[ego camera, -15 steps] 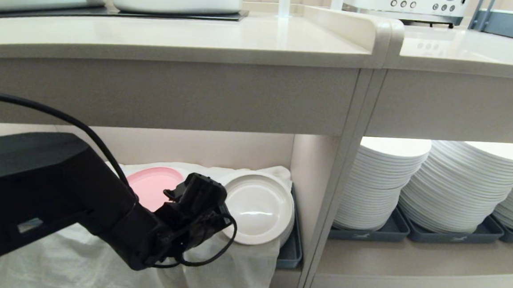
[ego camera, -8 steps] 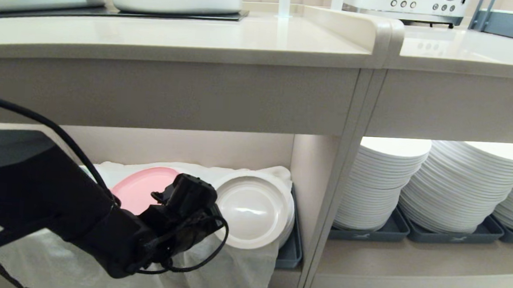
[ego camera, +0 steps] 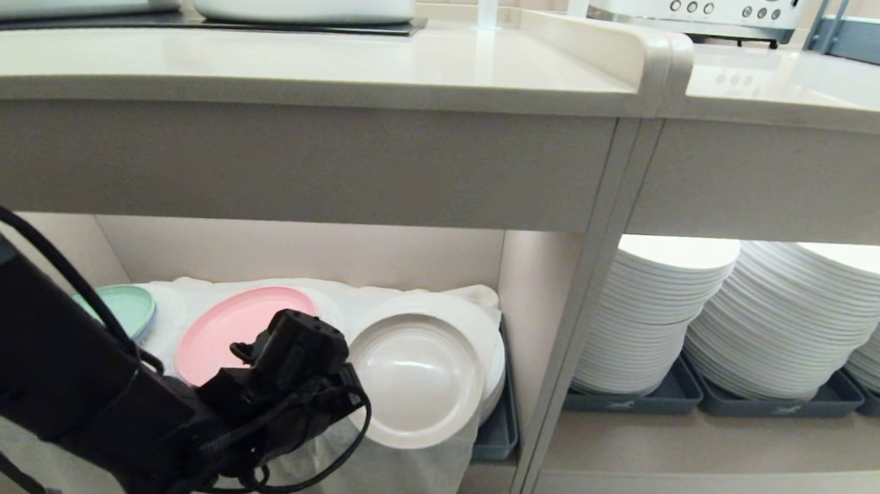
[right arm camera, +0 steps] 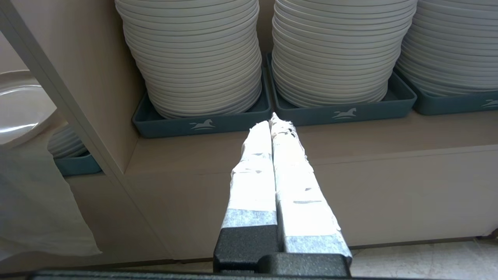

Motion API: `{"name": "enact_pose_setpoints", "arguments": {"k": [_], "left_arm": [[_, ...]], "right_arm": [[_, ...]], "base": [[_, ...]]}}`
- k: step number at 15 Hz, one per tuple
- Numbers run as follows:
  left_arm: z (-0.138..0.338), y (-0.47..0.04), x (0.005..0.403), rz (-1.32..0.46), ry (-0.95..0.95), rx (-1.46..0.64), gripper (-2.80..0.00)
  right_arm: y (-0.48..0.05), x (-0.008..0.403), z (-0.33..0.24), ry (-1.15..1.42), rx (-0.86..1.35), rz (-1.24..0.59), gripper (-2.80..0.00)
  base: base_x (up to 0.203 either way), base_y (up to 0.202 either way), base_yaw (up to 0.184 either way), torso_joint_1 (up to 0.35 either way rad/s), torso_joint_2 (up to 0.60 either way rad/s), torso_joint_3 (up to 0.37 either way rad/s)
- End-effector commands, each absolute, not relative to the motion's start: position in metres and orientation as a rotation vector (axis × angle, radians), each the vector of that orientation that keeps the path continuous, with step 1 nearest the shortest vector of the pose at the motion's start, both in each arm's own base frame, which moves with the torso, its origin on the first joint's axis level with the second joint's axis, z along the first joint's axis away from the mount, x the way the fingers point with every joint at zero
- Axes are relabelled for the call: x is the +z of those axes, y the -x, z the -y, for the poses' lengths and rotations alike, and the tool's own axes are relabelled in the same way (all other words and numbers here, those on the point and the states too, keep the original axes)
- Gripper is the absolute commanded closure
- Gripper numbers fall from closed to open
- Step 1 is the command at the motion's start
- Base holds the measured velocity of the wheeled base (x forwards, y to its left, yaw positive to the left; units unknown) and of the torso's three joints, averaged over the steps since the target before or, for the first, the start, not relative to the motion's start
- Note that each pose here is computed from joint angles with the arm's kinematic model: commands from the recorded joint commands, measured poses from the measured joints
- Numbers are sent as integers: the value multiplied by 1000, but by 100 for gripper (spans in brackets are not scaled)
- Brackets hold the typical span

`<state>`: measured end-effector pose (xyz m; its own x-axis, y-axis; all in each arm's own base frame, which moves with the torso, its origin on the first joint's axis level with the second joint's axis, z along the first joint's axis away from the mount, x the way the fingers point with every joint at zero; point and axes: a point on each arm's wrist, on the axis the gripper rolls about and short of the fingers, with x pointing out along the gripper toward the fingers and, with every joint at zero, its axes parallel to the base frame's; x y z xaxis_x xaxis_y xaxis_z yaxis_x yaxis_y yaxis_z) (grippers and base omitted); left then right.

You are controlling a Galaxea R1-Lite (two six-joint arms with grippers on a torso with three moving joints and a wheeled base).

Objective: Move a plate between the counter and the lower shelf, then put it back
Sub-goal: Pick up the plate in the cupboard, then put the plate

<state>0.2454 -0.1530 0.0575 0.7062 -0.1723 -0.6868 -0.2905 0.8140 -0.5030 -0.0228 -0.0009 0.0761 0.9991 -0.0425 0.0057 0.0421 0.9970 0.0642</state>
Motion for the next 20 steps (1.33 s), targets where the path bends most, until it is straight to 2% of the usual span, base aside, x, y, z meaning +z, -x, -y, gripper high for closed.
{"name": "enact_pose_setpoints", "arguments": {"k": [1,20], "left_arm": [[150,-240,65,-780,654,64,0],[105,-180,85,-776,642,88,0]], "right_arm": [[23,76,1,-65,-43,8,0],[23,76,1,-65,-43,8,0]], "base": [[0,0,0,0,0,0],[0,0,0,0,0,0]]}}
